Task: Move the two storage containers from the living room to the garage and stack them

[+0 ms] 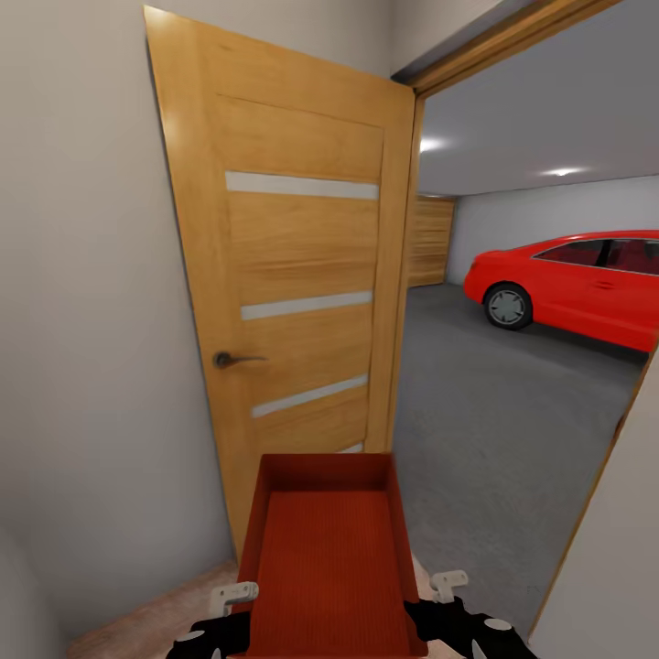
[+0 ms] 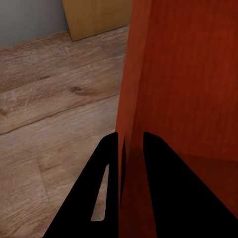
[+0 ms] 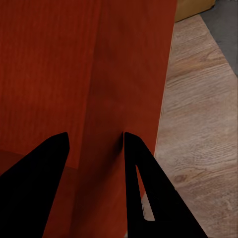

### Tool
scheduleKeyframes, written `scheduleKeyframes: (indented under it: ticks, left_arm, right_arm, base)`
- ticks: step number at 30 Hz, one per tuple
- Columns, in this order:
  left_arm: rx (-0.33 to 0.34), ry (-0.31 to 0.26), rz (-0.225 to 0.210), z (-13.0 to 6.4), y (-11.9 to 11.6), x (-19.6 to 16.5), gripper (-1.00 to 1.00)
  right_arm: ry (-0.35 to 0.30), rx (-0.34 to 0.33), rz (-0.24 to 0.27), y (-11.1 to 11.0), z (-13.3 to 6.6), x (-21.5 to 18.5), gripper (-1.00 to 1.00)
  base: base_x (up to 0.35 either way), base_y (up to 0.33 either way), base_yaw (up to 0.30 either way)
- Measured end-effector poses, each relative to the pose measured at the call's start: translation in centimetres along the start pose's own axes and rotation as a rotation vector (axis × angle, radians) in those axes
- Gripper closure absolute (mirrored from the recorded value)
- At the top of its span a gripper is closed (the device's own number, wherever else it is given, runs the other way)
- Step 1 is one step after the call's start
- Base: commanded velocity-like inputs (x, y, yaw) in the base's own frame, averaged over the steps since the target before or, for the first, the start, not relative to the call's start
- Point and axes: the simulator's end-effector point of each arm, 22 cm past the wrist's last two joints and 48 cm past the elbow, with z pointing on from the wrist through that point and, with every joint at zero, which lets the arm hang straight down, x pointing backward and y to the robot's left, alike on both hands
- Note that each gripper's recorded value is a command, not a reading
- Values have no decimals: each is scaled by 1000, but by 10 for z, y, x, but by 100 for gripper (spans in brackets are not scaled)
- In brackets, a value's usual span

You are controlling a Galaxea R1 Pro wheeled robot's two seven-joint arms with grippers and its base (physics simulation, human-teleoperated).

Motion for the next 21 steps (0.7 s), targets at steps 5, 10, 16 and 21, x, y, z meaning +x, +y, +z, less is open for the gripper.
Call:
scheduleKeyframes:
  ticks: [5, 10, 16, 21]
  left_arm:
    - [0, 0, 0, 0, 0, 0, 100]
    - [0, 0, 0, 0, 0, 0, 100]
    - [0, 0, 0, 0, 0, 0, 100]
    - [0, 0, 0, 0, 0, 0, 100]
  right_arm:
    - [0, 0, 0, 0, 0, 0, 100]
    - [0, 0, 0, 0, 0, 0, 100]
    - [0, 0, 0, 0, 0, 0, 100]
    - [0, 0, 0, 0, 0, 0, 100]
  base:
    - [107, 261, 0]
    - [122, 240, 0]
    - [57, 96, 0]
    - [2, 3, -72]
